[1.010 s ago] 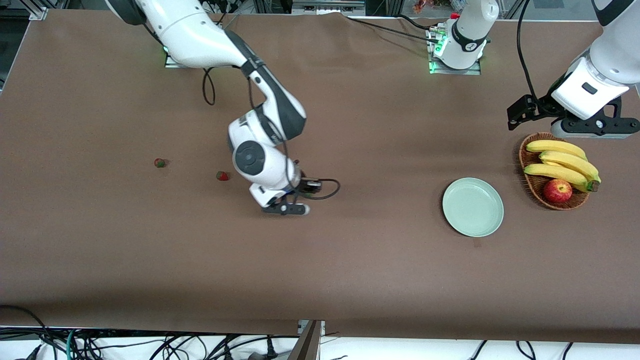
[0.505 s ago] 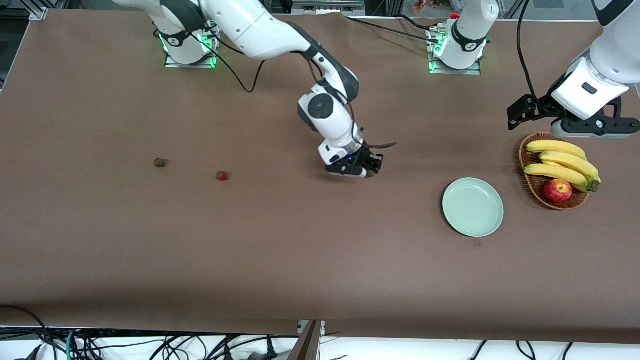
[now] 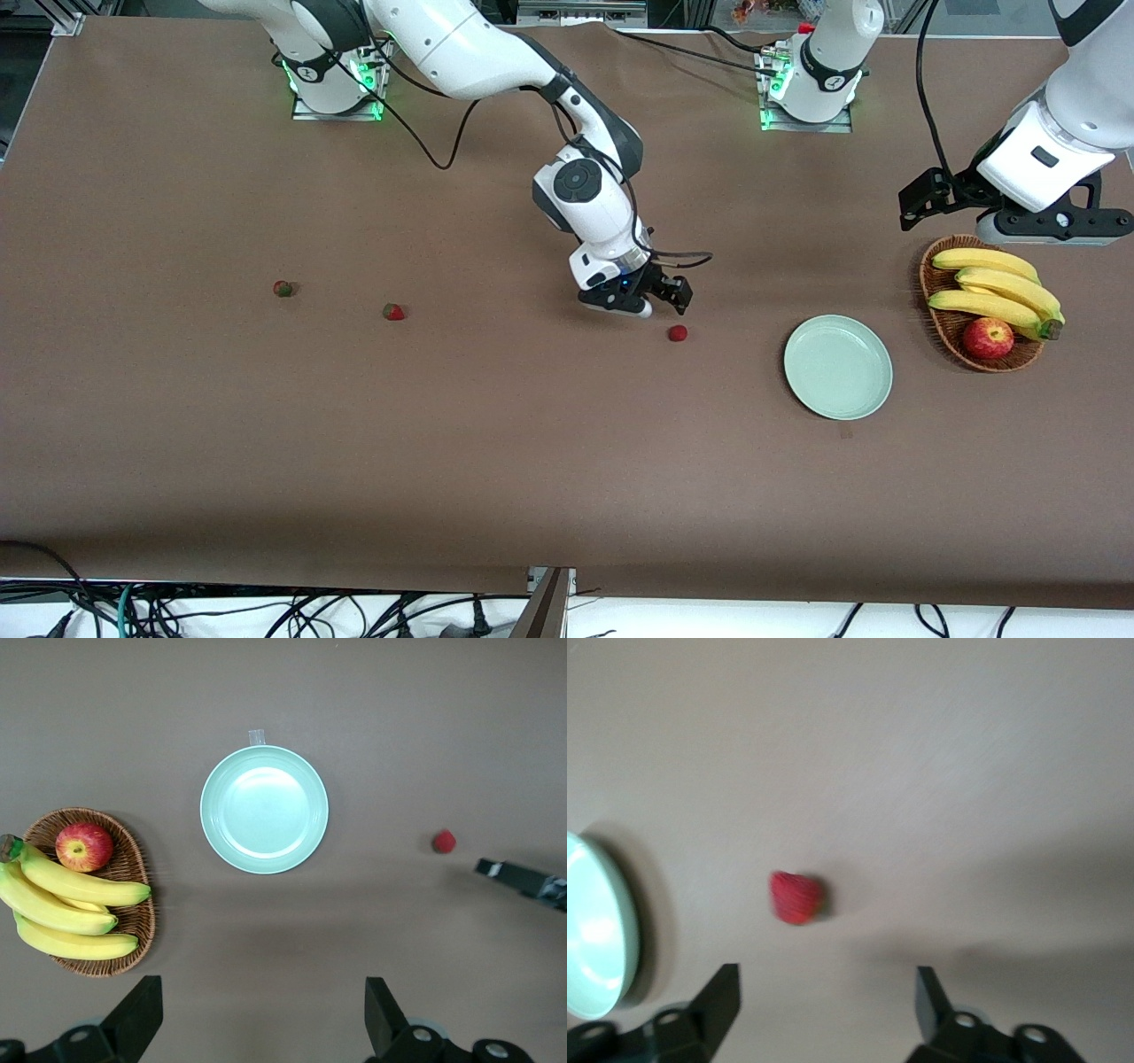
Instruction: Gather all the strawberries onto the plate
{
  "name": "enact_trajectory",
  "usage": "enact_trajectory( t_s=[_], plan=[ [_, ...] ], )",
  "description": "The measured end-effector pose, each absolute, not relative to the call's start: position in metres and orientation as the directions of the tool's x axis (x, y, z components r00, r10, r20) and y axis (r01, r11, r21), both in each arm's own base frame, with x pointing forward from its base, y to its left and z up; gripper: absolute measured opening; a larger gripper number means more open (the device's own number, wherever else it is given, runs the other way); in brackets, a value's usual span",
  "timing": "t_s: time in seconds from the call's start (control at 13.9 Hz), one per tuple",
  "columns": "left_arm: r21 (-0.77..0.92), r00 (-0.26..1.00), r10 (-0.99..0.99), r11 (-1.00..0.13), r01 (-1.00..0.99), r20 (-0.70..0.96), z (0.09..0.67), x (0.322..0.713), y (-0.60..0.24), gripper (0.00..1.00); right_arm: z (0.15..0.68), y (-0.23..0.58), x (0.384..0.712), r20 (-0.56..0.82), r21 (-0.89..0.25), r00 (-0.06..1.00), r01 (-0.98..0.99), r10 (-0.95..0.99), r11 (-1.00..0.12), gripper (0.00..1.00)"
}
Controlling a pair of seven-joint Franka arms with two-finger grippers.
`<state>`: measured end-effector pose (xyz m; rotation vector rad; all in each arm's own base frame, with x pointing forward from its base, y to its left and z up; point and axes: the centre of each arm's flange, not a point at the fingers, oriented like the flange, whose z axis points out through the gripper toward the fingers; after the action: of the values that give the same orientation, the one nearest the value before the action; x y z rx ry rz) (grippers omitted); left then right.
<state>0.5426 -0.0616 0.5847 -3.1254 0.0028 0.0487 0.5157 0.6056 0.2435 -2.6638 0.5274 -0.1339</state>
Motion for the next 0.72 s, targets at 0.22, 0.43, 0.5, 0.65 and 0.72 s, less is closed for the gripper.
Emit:
enact_trajectory(
  t_s=[0.22, 0.43, 0.5, 0.65, 0.72],
  plan=[
    [-0.016, 1.000, -0.001, -1.000, -0.002, -0.031, 0.585, 0.543, -0.061, 1.00, 0.295, 0.541, 0.567, 0.009, -0.290, 0.967, -0.241, -0.254, -0.926, 0.96],
    [-0.016, 1.000, -0.001, -1.000, -0.002, -0.032, 0.585, 0.543, -0.062, 1.00, 0.301, 0.443, 0.616, -0.016, -0.157, 0.998, -0.060, -0.059, -0.986, 0.96],
    [-0.016, 0.999, -0.001, -1.000, -0.002, -0.032, 0.585, 0.543, -0.062, 1.00, 0.293, 0.407, 0.628, -0.030, -0.111, 1.000, -0.008, -0.004, -0.994, 0.96],
    [-0.016, 0.999, -0.001, -1.000, -0.002, -0.032, 0.585, 0.543, -0.061, 1.00, 0.275, 0.337, 0.638, -0.064, -0.041, 0.994, 0.089, 0.092, -0.995, 0.99],
    [-0.016, 0.999, -0.002, -1.000, -0.002, -0.032, 0.585, 0.543, -0.062, 1.00, 0.266, 0.306, 0.637, -0.086, -0.019, 0.988, 0.128, 0.129, -0.992, 0.99]
  ],
)
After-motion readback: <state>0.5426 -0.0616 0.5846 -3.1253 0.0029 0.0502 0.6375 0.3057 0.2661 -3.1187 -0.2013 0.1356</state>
